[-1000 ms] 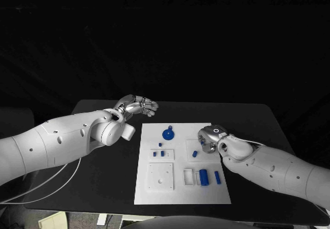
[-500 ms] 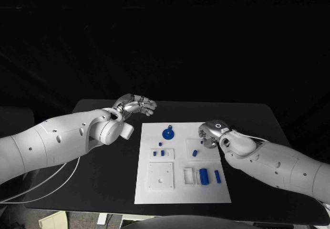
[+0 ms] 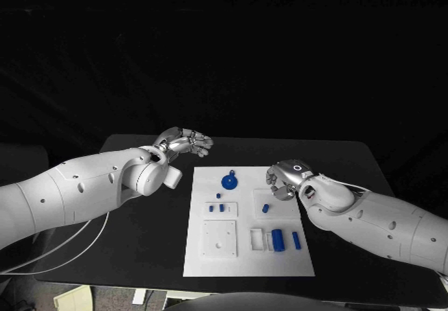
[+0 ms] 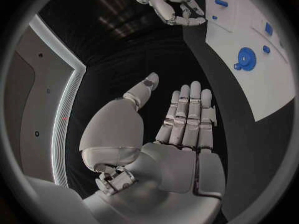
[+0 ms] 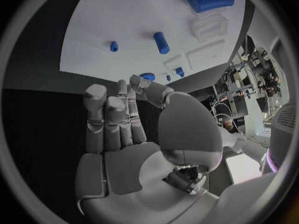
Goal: Assemble the parts on the task board
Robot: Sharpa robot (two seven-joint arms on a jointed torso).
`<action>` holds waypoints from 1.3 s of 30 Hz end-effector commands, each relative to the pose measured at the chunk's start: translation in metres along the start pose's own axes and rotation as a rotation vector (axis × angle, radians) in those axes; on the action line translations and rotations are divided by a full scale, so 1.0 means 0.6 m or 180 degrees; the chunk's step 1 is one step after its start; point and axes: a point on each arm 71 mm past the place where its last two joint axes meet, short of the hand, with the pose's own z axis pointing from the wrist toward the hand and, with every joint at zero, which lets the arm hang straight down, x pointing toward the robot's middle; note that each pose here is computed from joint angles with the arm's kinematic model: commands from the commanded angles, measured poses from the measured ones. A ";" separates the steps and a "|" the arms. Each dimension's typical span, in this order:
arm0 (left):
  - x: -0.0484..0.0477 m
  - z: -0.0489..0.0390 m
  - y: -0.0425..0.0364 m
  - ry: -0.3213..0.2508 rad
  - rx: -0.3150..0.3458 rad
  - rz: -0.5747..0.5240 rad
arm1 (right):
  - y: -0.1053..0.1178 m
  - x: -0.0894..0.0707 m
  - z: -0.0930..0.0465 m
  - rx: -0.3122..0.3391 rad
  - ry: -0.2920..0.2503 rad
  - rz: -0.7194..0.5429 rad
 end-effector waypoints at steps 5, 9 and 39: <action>0.001 0.000 -0.003 0.0024 0.0025 -0.0018 | -0.027 0.014 0.003 0.0140 0.0192 -0.0025; 0.001 0.000 -0.003 0.0030 0.0030 -0.0017 | -0.029 0.020 0.010 0.0148 0.0235 -0.0025; 0.002 -0.003 -0.007 0.0047 0.0028 -0.0019 | -0.022 0.060 0.018 0.0136 0.0454 -0.0176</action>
